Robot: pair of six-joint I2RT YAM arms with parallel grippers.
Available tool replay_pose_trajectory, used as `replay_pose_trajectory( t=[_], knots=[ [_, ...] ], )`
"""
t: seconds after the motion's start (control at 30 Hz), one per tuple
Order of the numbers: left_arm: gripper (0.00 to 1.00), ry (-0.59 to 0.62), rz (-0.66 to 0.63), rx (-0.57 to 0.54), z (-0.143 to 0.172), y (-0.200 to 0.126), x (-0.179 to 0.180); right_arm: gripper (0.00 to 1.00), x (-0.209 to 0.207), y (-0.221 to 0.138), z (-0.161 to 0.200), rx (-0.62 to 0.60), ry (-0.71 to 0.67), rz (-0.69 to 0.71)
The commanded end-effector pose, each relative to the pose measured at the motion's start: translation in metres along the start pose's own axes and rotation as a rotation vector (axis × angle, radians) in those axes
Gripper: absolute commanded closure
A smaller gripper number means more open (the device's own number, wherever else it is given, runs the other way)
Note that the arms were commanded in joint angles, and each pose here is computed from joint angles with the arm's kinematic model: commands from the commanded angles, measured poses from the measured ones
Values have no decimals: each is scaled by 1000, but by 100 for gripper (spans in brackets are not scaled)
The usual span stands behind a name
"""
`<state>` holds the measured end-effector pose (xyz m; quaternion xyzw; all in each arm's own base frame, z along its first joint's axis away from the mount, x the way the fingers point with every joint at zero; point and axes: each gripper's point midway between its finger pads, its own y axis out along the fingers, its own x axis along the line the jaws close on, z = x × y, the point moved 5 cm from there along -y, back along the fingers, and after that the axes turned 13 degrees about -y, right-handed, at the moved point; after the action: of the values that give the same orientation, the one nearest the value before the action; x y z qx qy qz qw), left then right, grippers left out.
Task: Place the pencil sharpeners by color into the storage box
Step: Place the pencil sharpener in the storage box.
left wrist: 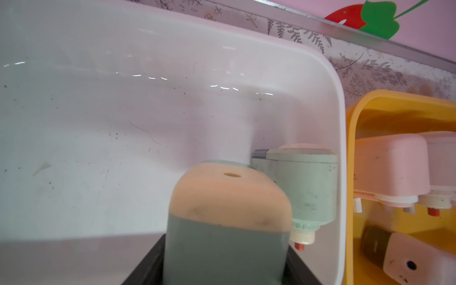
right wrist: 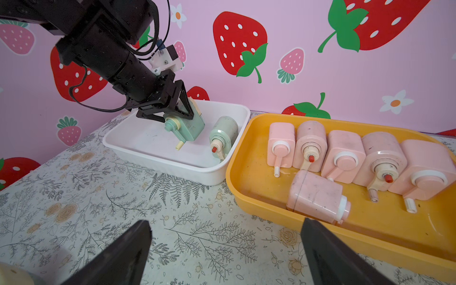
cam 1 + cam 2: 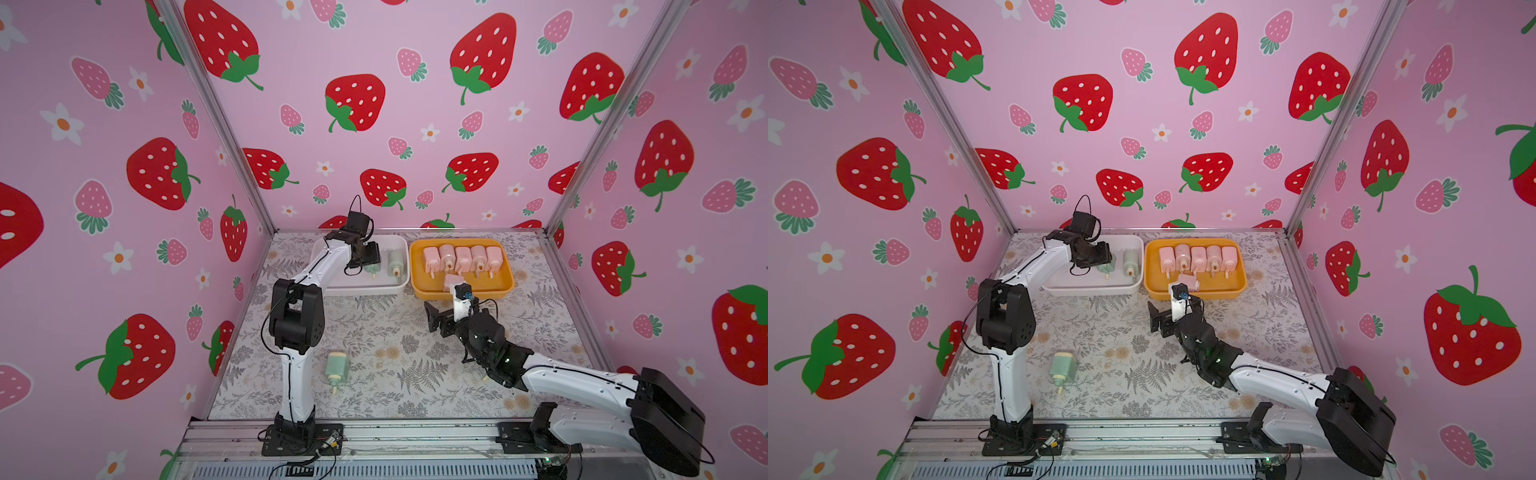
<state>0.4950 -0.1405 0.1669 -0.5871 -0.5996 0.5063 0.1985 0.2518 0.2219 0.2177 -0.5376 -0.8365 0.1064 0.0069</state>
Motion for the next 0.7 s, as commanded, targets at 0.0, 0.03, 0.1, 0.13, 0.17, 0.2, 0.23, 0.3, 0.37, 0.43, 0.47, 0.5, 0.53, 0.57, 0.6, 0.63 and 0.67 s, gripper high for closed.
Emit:
replay_pose_trajectory(
  t=[0.0,0.03,0.1,0.13,0.17,0.2,0.23,0.3,0.37,0.43,0.47,0.5,0.53,0.57,0.6,0.63,0.67],
  knots=[
    [100,-39,63,-32,-16,-5,-11,0,-4,-4,-1,-10,-5,21],
    [100,-47,71,-30,-16,-4,-11,0,-5,-4,-1,-10,-7,21],
    [100,-60,84,-29,-18,-1,-13,0,-5,-4,-1,-9,-7,24],
    [100,-64,87,-25,-18,1,-14,0,-5,-5,-2,-12,-6,25],
    [100,-70,88,-19,-18,4,-14,0,-6,-5,-2,-11,-6,25],
    [100,-75,84,-15,-18,6,-14,0,-7,-6,-1,-8,-7,28],
    [100,-81,83,-12,-18,8,-13,0,-7,-6,-1,-8,-8,31],
    [100,-90,117,6,-16,12,-17,0,-9,-8,0,-6,-8,40],
    [100,-101,131,10,-16,15,-19,0,-11,-8,1,-3,-8,50],
    [100,-109,134,15,-15,19,-19,0,-11,-9,2,1,-8,54],
    [100,-114,135,17,-16,21,-19,0,-12,-9,3,4,-7,55],
    [100,-115,135,18,-16,23,-20,0,-12,-10,3,6,-7,56],
    [100,-115,135,20,-17,24,-20,0,-12,-10,3,7,-5,57],
    [100,-115,133,22,-16,26,-20,0,-13,-11,3,9,-7,59],
    [100,-116,134,20,-17,27,-20,0,-13,-12,3,11,-7,59],
    [100,-116,131,21,-17,28,-20,0,-14,-12,3,13,-6,60],
    [100,-116,128,19,-17,29,-20,0,-15,-14,3,15,-2,64]
  ],
)
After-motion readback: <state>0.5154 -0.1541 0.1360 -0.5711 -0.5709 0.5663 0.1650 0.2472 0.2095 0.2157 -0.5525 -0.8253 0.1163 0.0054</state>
